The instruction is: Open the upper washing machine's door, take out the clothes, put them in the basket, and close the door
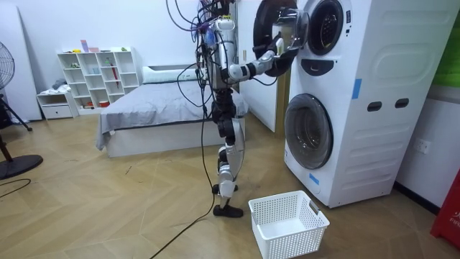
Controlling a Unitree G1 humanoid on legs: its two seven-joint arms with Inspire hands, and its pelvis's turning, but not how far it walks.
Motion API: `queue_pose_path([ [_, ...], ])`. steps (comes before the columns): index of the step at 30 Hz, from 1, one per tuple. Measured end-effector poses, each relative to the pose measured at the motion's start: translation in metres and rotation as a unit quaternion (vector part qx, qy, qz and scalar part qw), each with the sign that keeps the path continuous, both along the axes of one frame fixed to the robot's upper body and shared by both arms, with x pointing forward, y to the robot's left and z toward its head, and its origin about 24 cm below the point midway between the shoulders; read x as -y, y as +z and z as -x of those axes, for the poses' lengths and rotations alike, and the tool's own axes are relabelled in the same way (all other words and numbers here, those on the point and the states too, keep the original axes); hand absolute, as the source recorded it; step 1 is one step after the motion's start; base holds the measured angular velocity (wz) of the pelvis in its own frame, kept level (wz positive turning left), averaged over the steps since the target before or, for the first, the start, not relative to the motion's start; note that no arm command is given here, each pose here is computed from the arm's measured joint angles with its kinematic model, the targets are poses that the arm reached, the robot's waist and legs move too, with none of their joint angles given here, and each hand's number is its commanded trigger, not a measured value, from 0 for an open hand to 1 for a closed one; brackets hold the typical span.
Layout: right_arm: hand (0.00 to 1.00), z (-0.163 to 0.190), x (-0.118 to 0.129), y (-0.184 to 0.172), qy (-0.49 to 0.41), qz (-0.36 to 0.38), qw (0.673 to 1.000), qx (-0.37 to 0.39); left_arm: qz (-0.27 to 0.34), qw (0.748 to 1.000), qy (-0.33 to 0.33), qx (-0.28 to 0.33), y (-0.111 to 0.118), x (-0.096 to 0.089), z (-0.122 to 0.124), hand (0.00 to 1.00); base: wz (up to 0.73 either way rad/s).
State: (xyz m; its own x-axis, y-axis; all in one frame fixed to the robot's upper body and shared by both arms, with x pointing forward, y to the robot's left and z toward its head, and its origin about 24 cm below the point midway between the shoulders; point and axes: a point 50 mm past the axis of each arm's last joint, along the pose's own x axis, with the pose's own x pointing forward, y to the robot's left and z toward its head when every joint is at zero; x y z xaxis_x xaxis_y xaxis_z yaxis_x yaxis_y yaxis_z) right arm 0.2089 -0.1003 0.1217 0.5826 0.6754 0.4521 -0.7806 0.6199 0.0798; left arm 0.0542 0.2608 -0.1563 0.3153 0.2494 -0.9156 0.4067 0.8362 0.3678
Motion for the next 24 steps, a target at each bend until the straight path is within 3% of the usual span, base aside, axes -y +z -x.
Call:
queue_pose_path([
  [7,0.0,0.004,-0.024,0.004,0.082,0.011,0.996,0.017,0.001,1.0,0.003,0.003,0.0,0.0,-0.001,0.0,0.07],
  [11,0.0,0.004,-0.043,-0.004,0.142,0.06,0.988,-0.001,-0.001,1.0,0.002,0.006,0.001,-0.002,-0.004,0.0,0.21],
  [24,0.0,0.005,-0.046,-0.006,0.164,0.084,0.983,0.007,0.004,1.0,0.012,0.01,0.001,0.0,-0.006,0.0,0.09],
])
